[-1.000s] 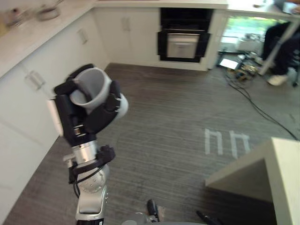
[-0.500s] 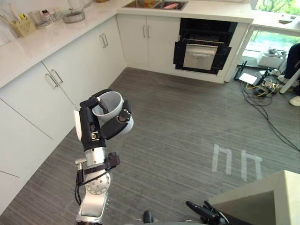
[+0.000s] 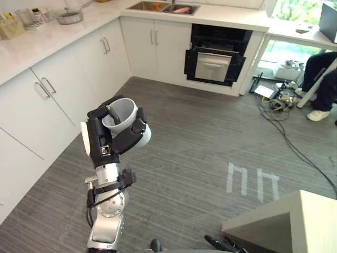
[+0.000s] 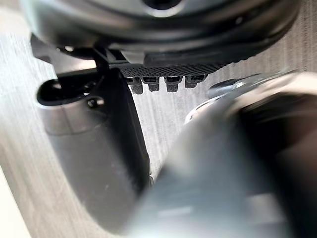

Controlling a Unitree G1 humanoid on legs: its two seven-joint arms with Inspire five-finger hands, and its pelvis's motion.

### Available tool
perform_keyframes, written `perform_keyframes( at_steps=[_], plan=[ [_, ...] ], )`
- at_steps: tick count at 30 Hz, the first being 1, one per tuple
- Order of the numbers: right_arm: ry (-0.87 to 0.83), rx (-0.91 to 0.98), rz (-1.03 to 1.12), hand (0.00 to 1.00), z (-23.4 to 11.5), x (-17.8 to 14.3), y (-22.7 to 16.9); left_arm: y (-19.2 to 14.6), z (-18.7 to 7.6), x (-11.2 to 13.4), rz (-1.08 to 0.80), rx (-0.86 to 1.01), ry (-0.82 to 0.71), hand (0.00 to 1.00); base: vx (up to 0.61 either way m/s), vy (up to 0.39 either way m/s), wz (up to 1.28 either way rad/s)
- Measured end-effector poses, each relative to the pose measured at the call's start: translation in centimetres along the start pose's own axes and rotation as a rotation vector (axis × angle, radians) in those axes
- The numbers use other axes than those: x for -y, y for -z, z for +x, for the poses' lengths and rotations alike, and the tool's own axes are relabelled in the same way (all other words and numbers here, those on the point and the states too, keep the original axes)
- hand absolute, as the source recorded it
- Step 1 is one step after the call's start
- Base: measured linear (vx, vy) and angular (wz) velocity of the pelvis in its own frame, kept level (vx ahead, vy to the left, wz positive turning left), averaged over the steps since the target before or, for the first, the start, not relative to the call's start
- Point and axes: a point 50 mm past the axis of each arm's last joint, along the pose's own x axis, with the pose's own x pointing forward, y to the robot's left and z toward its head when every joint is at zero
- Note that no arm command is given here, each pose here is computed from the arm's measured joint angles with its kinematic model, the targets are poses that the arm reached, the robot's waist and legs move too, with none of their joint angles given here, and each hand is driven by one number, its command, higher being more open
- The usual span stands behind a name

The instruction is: Walk over to the sink, pick up the cup, carry it to the dishwasher, place the cup inside the dishwasher, then close the dishwasher door

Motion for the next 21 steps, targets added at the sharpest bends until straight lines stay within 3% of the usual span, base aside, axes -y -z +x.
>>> perform_keyframes(
  at_steps=[4, 8, 12, 14, 18, 21],
  plan=[
    [-0.018, 0.015, -0.042, 1.0, -0.1, 0.0, -0.2, -0.1, 0.6, -1.7, 0.018, 0.011, -0.167, 0.0, 0.02, -0.01, 0.15],
    [-0.045, 0.018, -0.077, 1.0, -0.1, 0.3, -0.6, 0.2, 0.6, -7.9, 0.152, 0.008, -0.577, 0.0, -0.01, 0.015, 0.36],
    [-0.034, 0.053, -0.045, 1.0, -0.2, 0.4, -0.8, 0.1, -0.4, -11.9, 0.246, 0.011, -0.817, 0.0, 0.06, 0.1, 0.56],
    [-0.035, 0.054, -0.019, 1.0, -0.2, 0.3, -0.4, 0.3, -0.7, -13.8, 0.198, 0.005, -0.907, 0.0, 0.14, 0.015, 0.75],
    [-0.041, 0.065, 0.045, 1.0, -0.2, -0.4, 0.3, 1.3, -1.6, -14.0, 0.142, -0.047, -0.94, 0.0, 0.13, -0.028, 0.52],
    [-0.057, 0.084, 0.07, 1.0, -0.1, -1.1, 0.3, 1.9, -1.0, -11.4, 0.095, -0.085, -0.805, 0.0, 0.17, -0.102, 0.05]
  ],
)
